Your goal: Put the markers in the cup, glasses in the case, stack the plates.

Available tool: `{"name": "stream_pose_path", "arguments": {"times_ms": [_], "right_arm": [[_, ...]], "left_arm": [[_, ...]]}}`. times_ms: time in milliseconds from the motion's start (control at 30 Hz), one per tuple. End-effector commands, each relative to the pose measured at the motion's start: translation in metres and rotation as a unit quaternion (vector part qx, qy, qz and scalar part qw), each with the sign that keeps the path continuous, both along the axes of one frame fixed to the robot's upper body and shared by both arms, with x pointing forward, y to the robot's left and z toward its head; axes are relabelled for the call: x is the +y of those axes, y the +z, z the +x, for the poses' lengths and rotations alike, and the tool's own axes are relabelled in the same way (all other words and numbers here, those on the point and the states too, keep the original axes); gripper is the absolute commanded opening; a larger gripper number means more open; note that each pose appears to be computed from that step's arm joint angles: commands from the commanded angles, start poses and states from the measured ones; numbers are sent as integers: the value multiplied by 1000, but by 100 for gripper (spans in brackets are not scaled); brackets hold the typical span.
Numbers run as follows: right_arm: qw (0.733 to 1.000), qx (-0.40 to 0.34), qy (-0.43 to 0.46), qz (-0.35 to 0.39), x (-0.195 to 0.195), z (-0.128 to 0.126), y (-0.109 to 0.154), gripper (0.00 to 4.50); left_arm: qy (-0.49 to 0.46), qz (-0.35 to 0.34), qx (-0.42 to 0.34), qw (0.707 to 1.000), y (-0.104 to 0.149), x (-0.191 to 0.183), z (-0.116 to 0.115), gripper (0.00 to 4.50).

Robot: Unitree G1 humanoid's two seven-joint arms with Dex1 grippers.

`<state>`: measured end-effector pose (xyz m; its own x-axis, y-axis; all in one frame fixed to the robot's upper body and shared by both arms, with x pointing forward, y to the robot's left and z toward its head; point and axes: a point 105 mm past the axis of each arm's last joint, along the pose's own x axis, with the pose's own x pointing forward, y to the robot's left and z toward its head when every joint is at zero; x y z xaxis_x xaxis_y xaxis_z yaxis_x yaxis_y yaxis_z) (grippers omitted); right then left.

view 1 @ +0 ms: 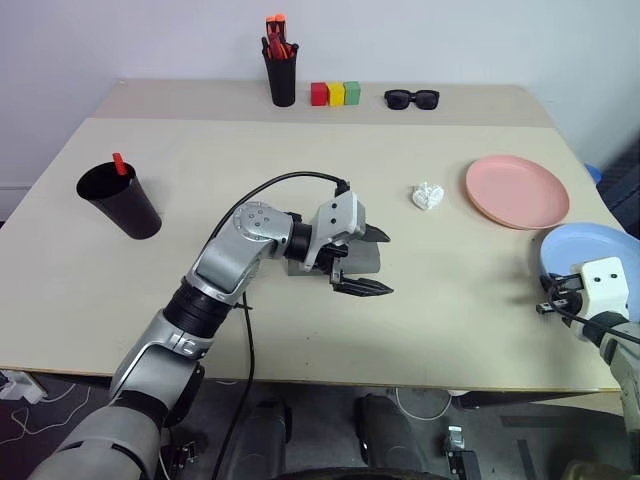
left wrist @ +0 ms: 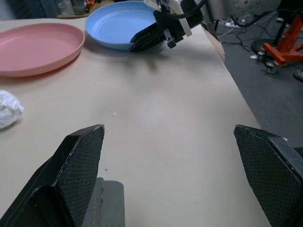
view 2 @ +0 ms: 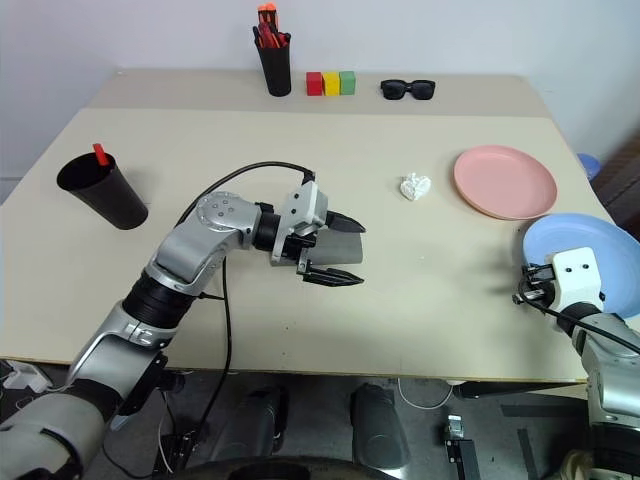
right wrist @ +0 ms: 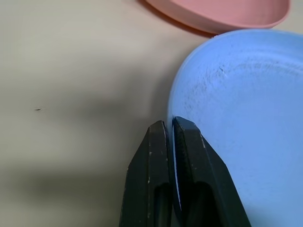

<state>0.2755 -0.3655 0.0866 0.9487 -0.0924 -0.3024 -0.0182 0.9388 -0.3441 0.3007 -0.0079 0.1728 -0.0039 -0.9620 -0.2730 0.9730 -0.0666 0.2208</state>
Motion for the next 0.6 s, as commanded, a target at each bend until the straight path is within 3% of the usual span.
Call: {"name": "stream_pose_path", "arguments": {"times_ms": [33,167,400,600], "right_arm": [[998,-34,-25,-38,-6,8,18,7],[997,-51,-8,-61,4,19,28,7],[991,-102,30,-82,23,56,55,7],[983,-129,80,-108,45,94,78,7]], "left_arm": [[26,-34,-8,999,14,-5,4,450],[48,-44,1,998,13,-8,8,450],[151,-61,14,987,15,-11,38,450],[170,-66,20,983,16,-19,40,450]]}}
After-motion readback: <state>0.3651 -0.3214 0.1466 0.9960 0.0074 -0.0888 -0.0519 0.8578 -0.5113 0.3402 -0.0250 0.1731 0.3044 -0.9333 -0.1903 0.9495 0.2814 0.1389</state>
